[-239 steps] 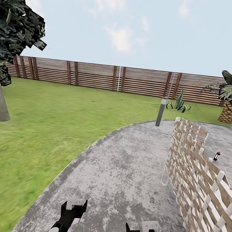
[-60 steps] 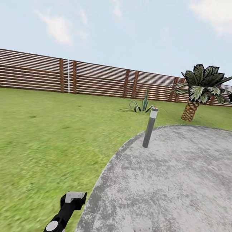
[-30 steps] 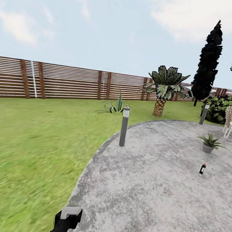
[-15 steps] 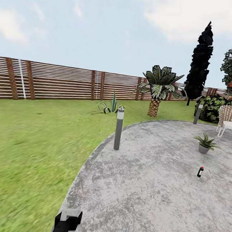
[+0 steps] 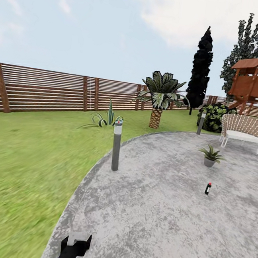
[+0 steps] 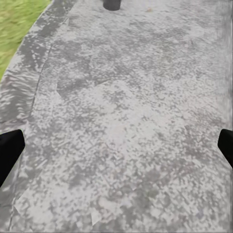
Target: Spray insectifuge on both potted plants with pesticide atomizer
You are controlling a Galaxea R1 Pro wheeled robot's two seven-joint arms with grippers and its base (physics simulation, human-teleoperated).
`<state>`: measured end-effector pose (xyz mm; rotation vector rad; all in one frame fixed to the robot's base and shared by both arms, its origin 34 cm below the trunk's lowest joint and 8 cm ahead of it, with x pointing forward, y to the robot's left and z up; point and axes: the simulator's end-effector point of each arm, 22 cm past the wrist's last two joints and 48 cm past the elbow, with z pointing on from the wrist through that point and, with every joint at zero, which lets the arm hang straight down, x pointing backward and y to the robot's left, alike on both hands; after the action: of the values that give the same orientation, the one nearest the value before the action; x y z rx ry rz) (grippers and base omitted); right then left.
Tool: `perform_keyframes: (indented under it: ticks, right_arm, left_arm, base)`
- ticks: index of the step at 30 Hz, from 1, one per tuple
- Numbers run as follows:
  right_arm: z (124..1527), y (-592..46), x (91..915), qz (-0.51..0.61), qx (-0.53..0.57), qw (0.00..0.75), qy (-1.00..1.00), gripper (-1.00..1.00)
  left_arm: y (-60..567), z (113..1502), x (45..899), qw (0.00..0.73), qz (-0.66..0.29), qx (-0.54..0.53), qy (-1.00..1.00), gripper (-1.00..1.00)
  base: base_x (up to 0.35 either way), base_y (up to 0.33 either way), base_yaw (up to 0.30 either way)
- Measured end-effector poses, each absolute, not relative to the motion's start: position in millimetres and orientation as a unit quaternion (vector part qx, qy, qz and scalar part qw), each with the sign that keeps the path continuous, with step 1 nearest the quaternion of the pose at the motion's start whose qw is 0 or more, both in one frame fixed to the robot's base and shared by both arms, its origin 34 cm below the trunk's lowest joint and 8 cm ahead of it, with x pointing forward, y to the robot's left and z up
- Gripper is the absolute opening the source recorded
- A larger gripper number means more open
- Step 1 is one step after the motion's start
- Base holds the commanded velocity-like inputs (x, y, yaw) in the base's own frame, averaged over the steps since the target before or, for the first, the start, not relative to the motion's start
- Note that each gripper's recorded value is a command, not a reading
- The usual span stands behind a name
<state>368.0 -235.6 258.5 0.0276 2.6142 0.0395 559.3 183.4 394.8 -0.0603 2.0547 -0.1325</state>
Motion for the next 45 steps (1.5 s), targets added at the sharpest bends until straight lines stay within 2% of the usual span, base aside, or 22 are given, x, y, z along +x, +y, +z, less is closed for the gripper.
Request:
perform_keyframes:
  ticks: [14,32,45]
  right_arm:
    - [257.6,-235.3,366.7,0.015,0.01,0.259,0.966,1.0]
    - [257.7,-234.7,366.8,0.015,0.01,0.259,0.966,1.0]
    - [259.0,-235.1,368.2,0.015,0.01,0.261,0.965,1.0]
  left_arm:
    - [183.4,394.2,558.8,0.514,-0.055,-0.025,0.856,1.0]
    - [183.5,394.5,559.1,0.514,-0.055,-0.025,0.855,1.0]
    - [183.4,396.7,559.9,0.517,-0.055,-0.025,0.854,1.0]
  base:
    - [0.335,0.092,-0.264]
    - [0.335,0.098,-0.03]
    - [0.335,0.1,-0.234]
